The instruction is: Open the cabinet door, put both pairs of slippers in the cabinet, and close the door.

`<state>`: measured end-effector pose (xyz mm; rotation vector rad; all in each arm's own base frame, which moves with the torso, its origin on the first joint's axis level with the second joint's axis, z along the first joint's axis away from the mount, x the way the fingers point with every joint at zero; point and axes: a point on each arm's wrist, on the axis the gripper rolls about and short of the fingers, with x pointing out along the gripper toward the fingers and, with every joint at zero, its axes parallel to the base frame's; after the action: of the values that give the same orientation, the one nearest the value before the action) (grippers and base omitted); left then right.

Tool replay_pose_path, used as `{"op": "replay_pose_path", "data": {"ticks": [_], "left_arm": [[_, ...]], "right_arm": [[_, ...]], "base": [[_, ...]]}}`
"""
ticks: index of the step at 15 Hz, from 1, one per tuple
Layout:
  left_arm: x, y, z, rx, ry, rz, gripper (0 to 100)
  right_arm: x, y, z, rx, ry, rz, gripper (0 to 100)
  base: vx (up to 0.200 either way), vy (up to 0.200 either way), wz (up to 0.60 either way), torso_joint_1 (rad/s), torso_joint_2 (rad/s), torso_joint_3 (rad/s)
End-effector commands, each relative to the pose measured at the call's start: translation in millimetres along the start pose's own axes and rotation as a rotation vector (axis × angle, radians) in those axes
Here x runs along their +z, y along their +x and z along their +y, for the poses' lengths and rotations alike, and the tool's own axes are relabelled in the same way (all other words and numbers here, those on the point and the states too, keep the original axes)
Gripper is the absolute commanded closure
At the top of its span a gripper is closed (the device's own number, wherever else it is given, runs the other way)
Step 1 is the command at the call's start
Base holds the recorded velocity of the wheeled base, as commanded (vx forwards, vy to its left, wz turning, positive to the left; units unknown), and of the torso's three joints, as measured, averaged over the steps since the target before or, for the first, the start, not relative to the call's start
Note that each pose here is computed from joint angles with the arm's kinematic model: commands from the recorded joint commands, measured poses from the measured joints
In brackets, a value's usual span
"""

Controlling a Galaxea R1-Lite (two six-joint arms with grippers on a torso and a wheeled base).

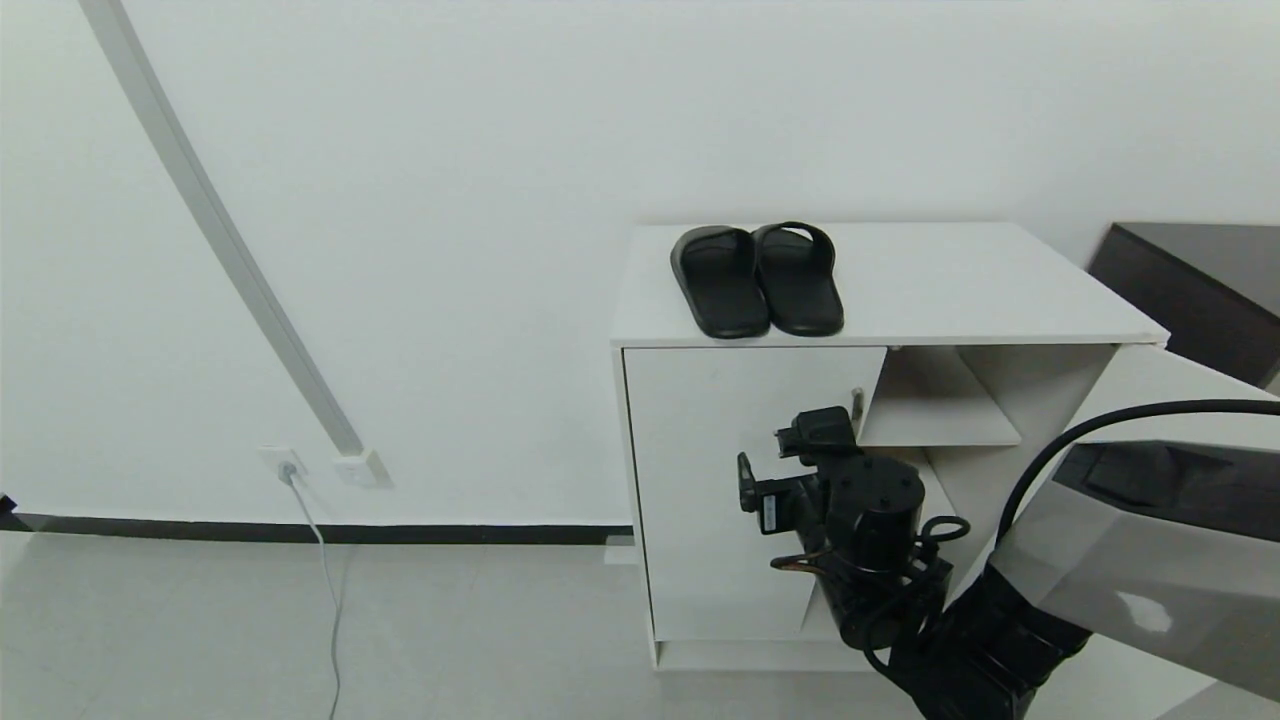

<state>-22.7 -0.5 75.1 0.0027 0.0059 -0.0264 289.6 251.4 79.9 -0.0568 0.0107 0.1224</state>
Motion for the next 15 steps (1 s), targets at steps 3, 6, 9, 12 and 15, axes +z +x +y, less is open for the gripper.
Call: {"op": "replay_pose_path", "data": {"ticks": [3, 6, 9, 12, 15], "left_arm": [[0.0, 0.1, 0.0, 0.0, 0.0, 0.002, 100], [0.0, 0.1, 0.0, 0.0, 0.0, 0.002, 100], [0.0, 0.1, 0.0, -0.001, 0.0, 0.002, 100], [0.0, 0.1, 0.0, -0.001, 0.0, 0.002, 100], [0.0, 0.1, 0.0, -0.001, 0.0, 0.002, 100]], "right_arm": [[-0.9, -0.2, 0.2, 0.001, -0.002, 0.002, 0], [-1.5, -0.6, 0.0, 0.001, -0.004, 0.004, 0], [-1.7, -0.6, 0.0, 0.002, -0.004, 0.006, 0], [-1.7, -0.5, -0.5, 0.005, -0.002, 0.004, 0], [-3.5, -1.7, -1.1, 0.016, -0.006, 0.01, 0]], "base": [[0.0, 0.0, 0.0, 0.224, -0.55, -0.33], [0.0, 0.0, 0.0, 0.255, -0.58, -0.333], [0.0, 0.0, 0.0, 0.256, -0.58, -0.326], [0.0, 0.0, 0.0, 0.194, -0.43, -0.24], [0.0, 0.0, 0.0, 0.1, -0.23, -0.123]]}}
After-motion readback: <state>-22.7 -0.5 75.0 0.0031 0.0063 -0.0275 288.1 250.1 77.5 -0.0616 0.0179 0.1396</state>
